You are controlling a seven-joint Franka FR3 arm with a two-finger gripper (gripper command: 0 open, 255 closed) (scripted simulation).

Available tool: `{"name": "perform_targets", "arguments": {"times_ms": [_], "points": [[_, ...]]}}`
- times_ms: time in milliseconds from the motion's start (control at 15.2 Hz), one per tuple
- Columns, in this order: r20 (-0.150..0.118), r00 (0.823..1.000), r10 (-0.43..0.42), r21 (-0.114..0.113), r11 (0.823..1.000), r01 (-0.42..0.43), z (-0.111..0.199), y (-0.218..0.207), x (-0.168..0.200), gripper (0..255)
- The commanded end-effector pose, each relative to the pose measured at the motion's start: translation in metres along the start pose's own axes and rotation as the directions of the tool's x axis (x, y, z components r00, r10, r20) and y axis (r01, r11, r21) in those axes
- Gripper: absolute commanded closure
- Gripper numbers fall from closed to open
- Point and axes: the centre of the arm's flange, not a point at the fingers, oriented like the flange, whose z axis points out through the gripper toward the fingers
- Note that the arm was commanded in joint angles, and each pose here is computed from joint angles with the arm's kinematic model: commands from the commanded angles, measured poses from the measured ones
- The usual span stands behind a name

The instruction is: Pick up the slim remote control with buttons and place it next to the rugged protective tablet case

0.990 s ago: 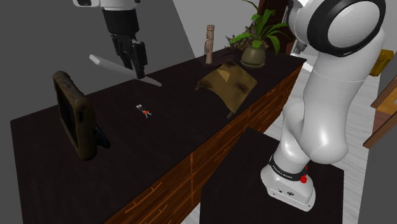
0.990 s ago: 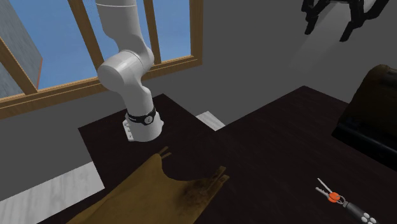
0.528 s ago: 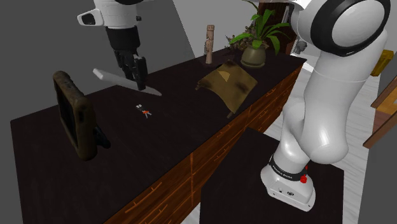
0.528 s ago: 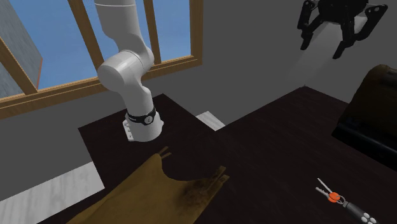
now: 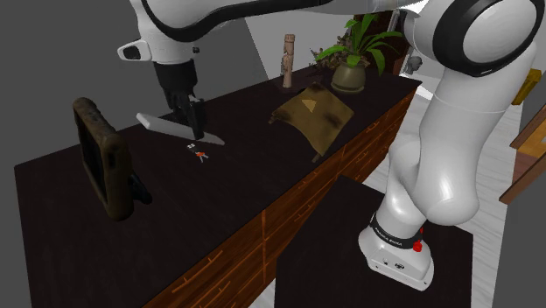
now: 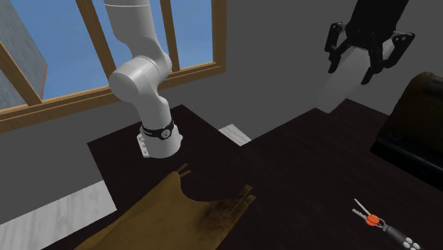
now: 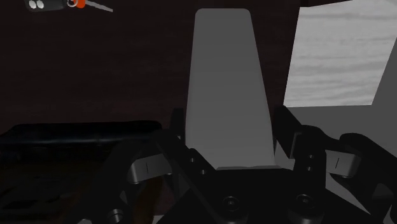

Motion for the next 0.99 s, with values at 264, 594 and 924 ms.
{"name": "perform_targets", "arguments": {"times_ms": [264, 594, 924], "points": [[0.0, 1.0, 0.0, -0.001, 1.0, 0.0, 0.032, 0.001, 0.0, 255], [0.0, 1.0, 0.0, -0.001, 1.0, 0.0, 0.058, 0.001, 0.0, 255], [0.0, 1.0, 0.0, -0.001, 1.0, 0.0, 0.084, 0.001, 0.0, 255]]}}
